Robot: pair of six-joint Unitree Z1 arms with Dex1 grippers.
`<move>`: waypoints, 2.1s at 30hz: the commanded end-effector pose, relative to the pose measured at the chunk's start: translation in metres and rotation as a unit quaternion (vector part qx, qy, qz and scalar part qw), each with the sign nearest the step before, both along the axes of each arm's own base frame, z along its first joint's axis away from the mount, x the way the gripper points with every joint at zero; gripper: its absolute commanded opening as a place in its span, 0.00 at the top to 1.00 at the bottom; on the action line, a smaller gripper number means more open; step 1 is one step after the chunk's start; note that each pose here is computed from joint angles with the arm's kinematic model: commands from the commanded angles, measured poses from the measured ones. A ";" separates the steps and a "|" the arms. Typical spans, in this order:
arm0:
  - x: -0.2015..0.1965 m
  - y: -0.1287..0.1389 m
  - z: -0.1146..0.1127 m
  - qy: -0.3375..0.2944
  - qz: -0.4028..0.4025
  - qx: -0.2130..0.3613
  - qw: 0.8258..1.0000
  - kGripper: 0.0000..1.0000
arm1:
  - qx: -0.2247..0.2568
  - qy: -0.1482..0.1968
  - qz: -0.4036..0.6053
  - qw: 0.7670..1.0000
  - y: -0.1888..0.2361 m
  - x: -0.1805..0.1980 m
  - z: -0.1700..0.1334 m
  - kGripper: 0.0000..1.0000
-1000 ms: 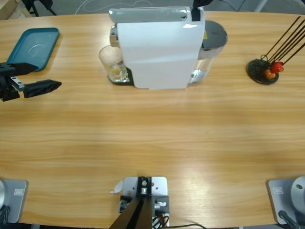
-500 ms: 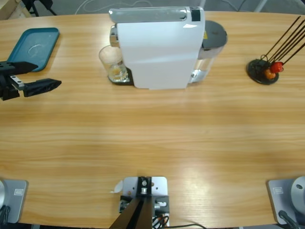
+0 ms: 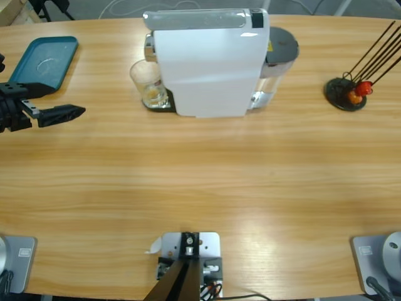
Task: Pour coffee
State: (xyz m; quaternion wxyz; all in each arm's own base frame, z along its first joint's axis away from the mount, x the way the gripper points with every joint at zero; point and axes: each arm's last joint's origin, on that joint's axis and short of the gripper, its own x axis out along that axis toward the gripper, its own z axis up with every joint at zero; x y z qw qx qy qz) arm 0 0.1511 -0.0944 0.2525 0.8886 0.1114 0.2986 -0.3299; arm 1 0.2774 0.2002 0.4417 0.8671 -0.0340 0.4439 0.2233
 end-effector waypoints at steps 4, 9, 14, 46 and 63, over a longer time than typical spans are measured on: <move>-0.003 -0.004 -0.014 0.024 -0.023 0.011 0.999 0.00 | -0.005 0.000 -0.004 1.000 -0.005 -0.012 0.009 0.00; -0.006 -0.011 -0.019 0.037 -0.047 0.014 0.998 0.00 | -0.017 -0.005 -0.010 1.000 -0.031 -0.045 0.021 0.00; -0.012 -0.011 -0.015 0.028 -0.053 0.009 0.998 0.00 | -0.021 -0.013 0.004 1.000 -0.082 -0.114 0.002 0.00; -0.052 0.000 -0.003 -0.035 -0.148 -0.031 0.988 0.00 | 0.032 -0.129 0.145 0.980 -0.128 -0.207 -0.134 0.00; -0.053 -0.004 -0.003 -0.034 -0.155 -0.033 0.987 0.00 | 0.038 -0.117 0.151 0.981 -0.124 -0.205 -0.140 0.00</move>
